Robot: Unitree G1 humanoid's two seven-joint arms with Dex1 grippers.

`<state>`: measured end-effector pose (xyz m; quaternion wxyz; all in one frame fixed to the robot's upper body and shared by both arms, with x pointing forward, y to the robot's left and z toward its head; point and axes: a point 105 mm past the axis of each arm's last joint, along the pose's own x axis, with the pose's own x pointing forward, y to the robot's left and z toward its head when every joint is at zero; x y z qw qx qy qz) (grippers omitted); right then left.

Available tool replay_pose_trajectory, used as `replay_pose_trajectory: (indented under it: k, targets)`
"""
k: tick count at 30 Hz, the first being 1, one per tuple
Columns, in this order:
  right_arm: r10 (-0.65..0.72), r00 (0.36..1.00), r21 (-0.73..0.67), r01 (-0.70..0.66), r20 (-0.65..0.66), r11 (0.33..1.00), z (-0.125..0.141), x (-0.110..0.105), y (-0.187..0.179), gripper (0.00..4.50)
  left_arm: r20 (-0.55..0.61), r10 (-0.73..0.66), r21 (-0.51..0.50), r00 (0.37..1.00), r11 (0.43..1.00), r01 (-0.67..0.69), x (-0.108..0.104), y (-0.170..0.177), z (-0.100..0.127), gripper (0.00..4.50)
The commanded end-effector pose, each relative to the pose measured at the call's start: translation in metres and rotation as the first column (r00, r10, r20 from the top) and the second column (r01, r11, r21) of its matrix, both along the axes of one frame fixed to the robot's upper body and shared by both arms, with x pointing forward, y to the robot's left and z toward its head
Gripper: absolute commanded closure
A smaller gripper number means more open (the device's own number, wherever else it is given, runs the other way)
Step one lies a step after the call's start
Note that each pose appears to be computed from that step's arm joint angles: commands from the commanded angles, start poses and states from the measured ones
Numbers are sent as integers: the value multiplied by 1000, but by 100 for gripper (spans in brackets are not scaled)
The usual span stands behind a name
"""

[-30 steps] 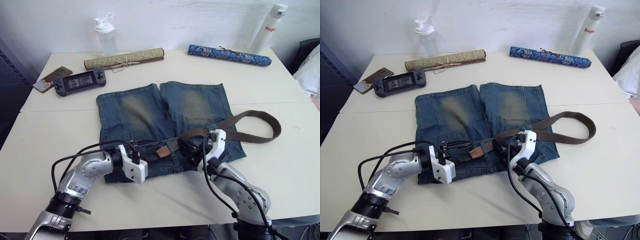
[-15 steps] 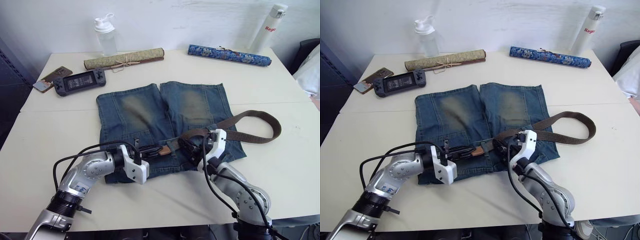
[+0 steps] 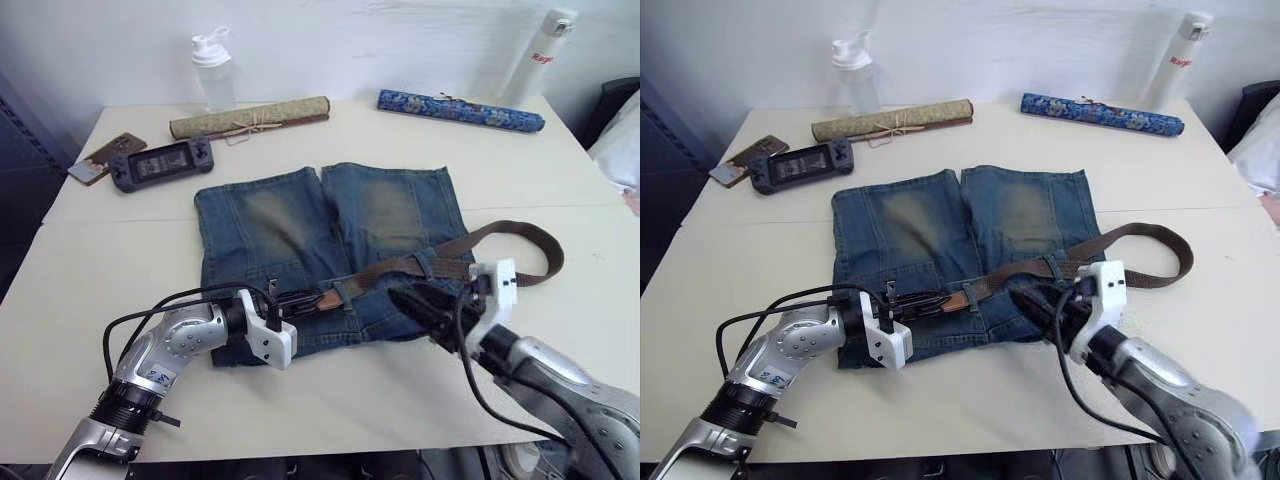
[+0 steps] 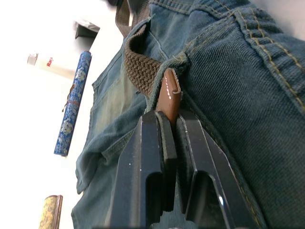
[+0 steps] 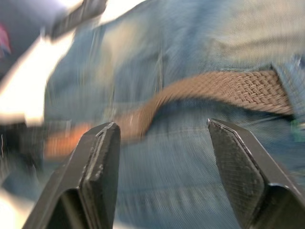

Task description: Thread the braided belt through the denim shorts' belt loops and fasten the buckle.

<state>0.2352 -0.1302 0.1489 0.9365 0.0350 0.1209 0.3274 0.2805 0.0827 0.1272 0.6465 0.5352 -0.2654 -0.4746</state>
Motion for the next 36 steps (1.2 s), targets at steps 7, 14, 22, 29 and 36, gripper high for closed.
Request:
replay_pose_trajectory:
  k: [7,14,22,29,36]
  targets:
    - [375,905,-702,-135,200,700,-39,-7,-1,132,11,-20,-28,1000,999,20,0,-4,6,450]
    - [399,889,-857,-14,225,515,-72,13,-17,156,10,-23,-33,1000,999,23,0,-5,5,450]
    - [353,906,-841,5,232,540,-78,11,-19,442,12,-22,-34,1000,999,22,-1,-5,5,450]
    - [169,940,-876,195,295,441,-65,31,-85,442,28,-23,-39,999,999,24,-3,-4,7,450]
    - [-51,951,-904,307,306,298,-51,45,-166,442,57,-24,-17,998,1000,25,-10,5,9,450]
